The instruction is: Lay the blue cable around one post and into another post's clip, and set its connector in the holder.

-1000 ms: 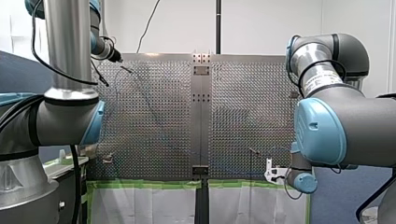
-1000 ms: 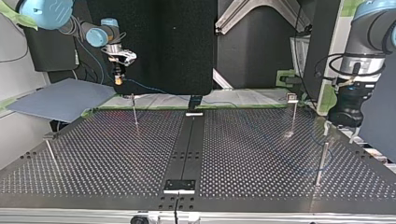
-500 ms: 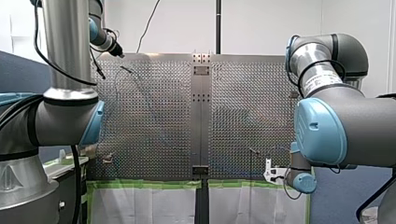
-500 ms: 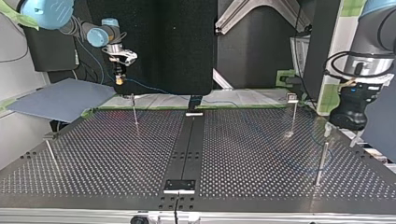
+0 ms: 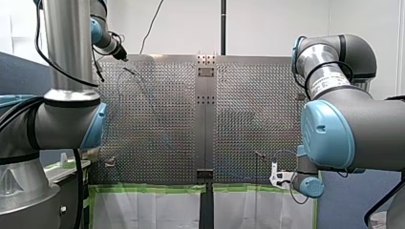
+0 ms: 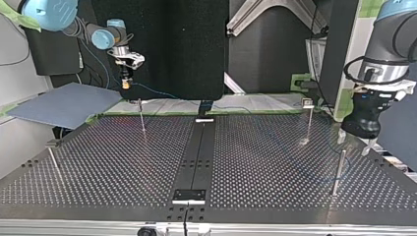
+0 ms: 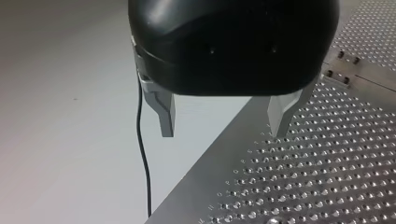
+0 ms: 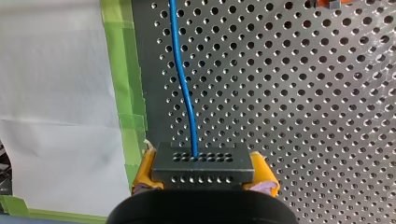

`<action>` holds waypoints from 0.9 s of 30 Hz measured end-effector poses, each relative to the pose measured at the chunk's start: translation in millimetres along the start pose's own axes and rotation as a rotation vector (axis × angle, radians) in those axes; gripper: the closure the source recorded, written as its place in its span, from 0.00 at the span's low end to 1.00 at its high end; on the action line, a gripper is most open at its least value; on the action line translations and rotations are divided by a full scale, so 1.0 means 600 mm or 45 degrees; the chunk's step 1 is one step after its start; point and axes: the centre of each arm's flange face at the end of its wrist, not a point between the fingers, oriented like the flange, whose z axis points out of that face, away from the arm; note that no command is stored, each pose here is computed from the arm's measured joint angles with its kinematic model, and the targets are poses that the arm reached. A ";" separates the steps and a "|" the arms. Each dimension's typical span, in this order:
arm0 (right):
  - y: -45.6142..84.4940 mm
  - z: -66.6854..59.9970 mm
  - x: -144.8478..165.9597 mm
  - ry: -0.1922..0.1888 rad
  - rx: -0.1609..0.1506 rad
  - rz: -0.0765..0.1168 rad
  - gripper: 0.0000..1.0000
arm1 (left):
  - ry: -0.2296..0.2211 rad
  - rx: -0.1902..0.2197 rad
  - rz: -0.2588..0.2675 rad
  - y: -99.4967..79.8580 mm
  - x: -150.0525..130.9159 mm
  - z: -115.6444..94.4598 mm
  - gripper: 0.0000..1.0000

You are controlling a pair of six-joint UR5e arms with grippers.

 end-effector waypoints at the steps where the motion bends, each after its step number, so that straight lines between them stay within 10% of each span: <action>1: 0.000 0.000 0.000 -0.001 0.000 0.000 0.99 | 0.000 -0.001 0.011 0.000 0.001 0.000 0.00; 15: -0.001 0.000 -0.001 -0.004 0.001 0.001 0.99 | -0.003 -0.007 0.195 -0.005 0.005 0.001 0.00; 27: -0.005 -0.001 -0.002 -0.008 0.006 0.000 0.99 | -0.007 -0.028 0.215 0.001 0.006 0.005 0.00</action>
